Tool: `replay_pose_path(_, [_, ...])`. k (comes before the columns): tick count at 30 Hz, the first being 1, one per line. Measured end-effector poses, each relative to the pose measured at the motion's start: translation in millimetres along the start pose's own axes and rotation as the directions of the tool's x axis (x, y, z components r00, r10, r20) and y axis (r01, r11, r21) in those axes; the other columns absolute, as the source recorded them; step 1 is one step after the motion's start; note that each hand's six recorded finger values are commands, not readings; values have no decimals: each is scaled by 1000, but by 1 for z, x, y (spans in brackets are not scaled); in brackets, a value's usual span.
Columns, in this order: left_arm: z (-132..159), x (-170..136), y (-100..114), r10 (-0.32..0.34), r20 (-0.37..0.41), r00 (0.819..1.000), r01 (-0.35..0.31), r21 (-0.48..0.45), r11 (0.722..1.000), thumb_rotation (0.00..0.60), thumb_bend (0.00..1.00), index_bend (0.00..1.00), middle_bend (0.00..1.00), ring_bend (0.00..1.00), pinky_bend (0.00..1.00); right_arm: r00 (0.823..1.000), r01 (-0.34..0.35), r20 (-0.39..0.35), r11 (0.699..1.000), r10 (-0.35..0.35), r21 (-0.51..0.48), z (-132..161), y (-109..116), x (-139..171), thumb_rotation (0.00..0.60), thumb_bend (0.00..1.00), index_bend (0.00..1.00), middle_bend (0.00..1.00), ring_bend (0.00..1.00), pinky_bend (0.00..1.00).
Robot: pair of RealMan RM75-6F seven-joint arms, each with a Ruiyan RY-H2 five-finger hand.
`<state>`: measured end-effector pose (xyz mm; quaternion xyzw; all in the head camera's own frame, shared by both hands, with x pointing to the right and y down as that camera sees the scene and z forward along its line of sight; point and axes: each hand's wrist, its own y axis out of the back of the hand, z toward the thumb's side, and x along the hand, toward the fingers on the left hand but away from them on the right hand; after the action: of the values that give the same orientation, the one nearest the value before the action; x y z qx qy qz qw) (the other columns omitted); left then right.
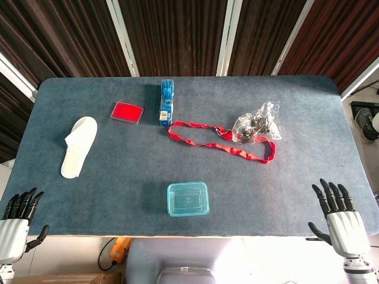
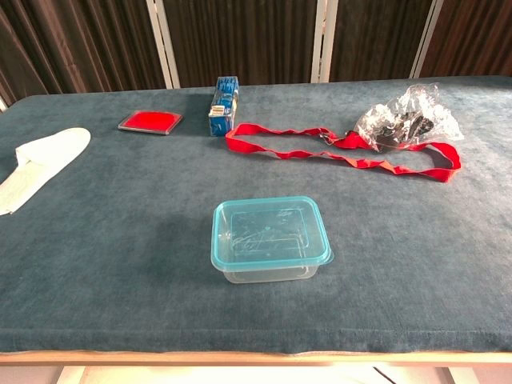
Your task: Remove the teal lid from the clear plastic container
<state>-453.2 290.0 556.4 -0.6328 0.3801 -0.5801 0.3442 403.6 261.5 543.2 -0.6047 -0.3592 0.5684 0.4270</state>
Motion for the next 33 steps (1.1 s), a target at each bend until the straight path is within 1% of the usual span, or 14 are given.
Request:
replay_pose_path(4, [14, 4, -8, -37, 76, 996, 41, -63, 997, 600, 304, 0, 0, 0, 0, 1000, -5, -8, 1000, 5, 0, 2, -1, 1, 600, 301, 0, 0, 0, 0])
replay_pose_path(7, [38, 15, -19, -87, 194, 977, 115, -137, 984, 600, 290, 0, 0, 0, 0, 1000, -7, -22, 1000, 7, -2, 5, -1, 2, 600, 301, 0, 0, 0, 0])
replay_pose_path(8, [50, 20, -26, -114, 244, 963, 156, -160, 975, 600, 288, 0, 0, 0, 0, 1000, -9, -26, 1000, 9, -2, 6, -1, 2, 600, 301, 0, 0, 0, 0])
replay_pose_path(10, [69, 29, -35, -156, 313, 937, 220, -181, 958, 600, 287, 0, 0, 0, 0, 999, -17, -35, 1000, 17, -7, 7, -2, 3, 600, 301, 0, 0, 0, 0])
replay_pose_path(11, [83, 35, -42, -184, 354, 917, 263, -189, 946, 600, 289, 0, 0, 0, 0, 999, -19, -37, 1000, 19, -9, 7, -2, 3, 600, 301, 0, 0, 0, 0])
replay_pose_path(13, [106, 44, -52, -222, 410, 885, 323, -197, 925, 600, 290, 0, 0, 0, 0, 999, -20, -44, 1000, 19, -11, 8, -2, 3, 600, 301, 0, 0, 0, 0])
replay_pose_path(14, [124, 50, -57, -241, 446, 862, 361, -206, 910, 600, 291, 0, 0, 0, 0, 999, -21, -46, 1000, 20, -14, 8, -1, 3, 600, 301, 0, 0, 0, 0])
replay_pose_path(17, [170, 64, -67, -261, 521, 813, 434, -243, 867, 600, 290, 0, 0, 0, 0, 999, -24, -48, 999, 22, -24, 6, 0, 3, 600, 301, 0, 0, 0, 0])
replay_pose_path(18, [182, 67, -69, -258, 535, 804, 447, -259, 856, 600, 289, 0, 0, 0, 0, 999, -25, -47, 999, 23, -29, 5, 0, 3, 600, 301, 0, 0, 0, 0])
replay_pose_path(21, [211, 74, -73, -257, 557, 790, 479, -300, 825, 600, 280, 0, 0, 0, 0, 999, -29, -44, 999, 27, -41, 2, 1, 2, 600, 301, 0, 0, 0, 0])
replay_pose_path(23, [227, 77, -78, -269, 566, 779, 502, -306, 809, 600, 273, 0, 0, 0, 0, 999, -30, -43, 999, 28, -45, 1, 2, 0, 600, 301, 0, 0, 0, 0])
replay_pose_path(24, [234, 78, -80, -272, 570, 775, 506, -304, 807, 600, 272, 0, 0, 0, 0, 999, -30, -42, 998, 28, -46, 1, 2, -2, 600, 301, 0, 0, 0, 0])
replay_pose_path(28, [263, 84, -88, -260, 584, 769, 496, -288, 819, 600, 272, 0, 0, 0, 0, 999, -21, -33, 999, 19, -47, 0, 3, -6, 600, 301, 0, 0, 0, 0])
replay_pose_path(33, [289, 98, -108, -262, 576, 774, 463, -232, 855, 600, 272, 0, 0, 0, 0, 999, -36, -21, 998, 34, -54, -3, 1, -11, 600, 301, 0, 0, 0, 0])
